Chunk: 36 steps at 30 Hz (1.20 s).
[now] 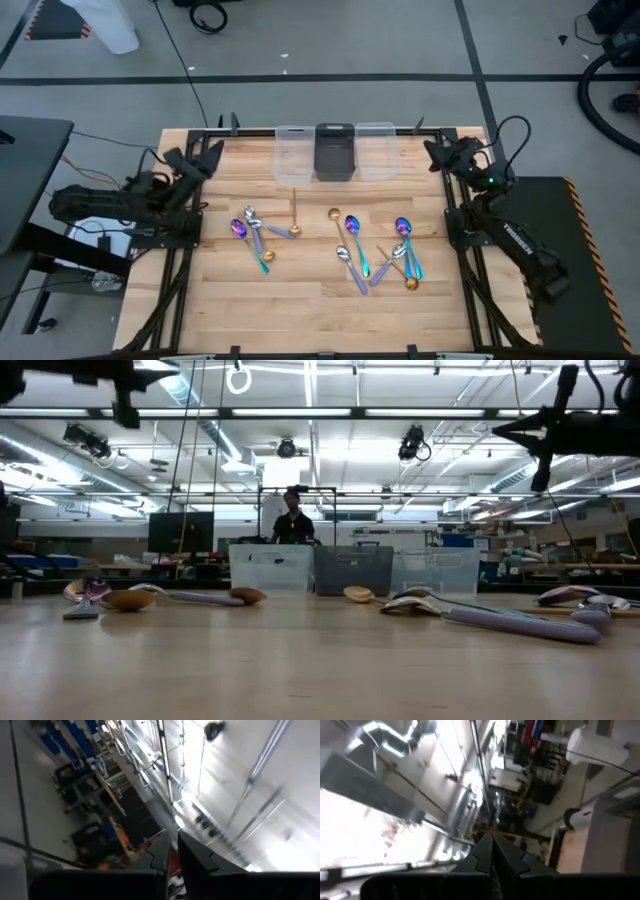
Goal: Sort silverware by color (type)
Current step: Put the blue spoon into the right transparent bin
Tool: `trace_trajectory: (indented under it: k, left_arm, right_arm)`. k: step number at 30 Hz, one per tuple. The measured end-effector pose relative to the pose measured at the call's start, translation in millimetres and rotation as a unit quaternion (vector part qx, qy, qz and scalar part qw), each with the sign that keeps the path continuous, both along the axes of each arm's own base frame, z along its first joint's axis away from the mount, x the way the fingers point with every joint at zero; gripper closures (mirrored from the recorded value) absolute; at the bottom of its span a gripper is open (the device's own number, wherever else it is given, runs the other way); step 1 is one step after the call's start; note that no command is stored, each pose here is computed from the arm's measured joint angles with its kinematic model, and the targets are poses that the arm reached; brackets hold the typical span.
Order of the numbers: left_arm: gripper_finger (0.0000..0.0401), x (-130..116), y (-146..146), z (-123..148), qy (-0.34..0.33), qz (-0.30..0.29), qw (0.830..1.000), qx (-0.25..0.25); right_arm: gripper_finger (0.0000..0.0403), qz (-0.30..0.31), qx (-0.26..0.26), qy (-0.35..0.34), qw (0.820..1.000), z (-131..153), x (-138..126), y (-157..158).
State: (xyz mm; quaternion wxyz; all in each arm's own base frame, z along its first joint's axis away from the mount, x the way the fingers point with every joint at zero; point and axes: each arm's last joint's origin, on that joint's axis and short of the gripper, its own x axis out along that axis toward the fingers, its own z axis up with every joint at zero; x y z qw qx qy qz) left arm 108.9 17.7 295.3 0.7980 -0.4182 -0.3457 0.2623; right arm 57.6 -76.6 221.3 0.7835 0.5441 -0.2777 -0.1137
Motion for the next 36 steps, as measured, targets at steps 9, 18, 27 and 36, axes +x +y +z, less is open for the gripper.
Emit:
trace_trajectory:
  k: [9, 18, 27, 36]
  left_arm:
    - [0.0358, 6.2, 9.8, 28.4, 0.129, 0.006, 0.991, -0.047]
    - [0.0331, 24.5, 21.0, 19.2, 0.158, -0.075, 0.982, -0.076]
    - [0.0266, 37.6, 32.7, -0.4, 0.239, -0.2, 0.944, -0.105]
    - [0.0229, 42.9, 36.0, -7.4, 0.288, -0.238, 0.924, -0.081]
  right_arm:
    - [0.0383, 0.06, -0.051, 0.172, 0.982, 40.7, 19.8, -6.5]
    - [0.0383, 0.105, -0.063, 0.304, 0.945, 70.5, 46.6, -4.2]
    - [0.0361, 0.131, -0.005, 0.385, 0.914, 69.4, 88.7, 16.5]
    - [0.0322, 0.197, 0.062, 0.442, 0.873, 42.7, 128.0, 55.2]
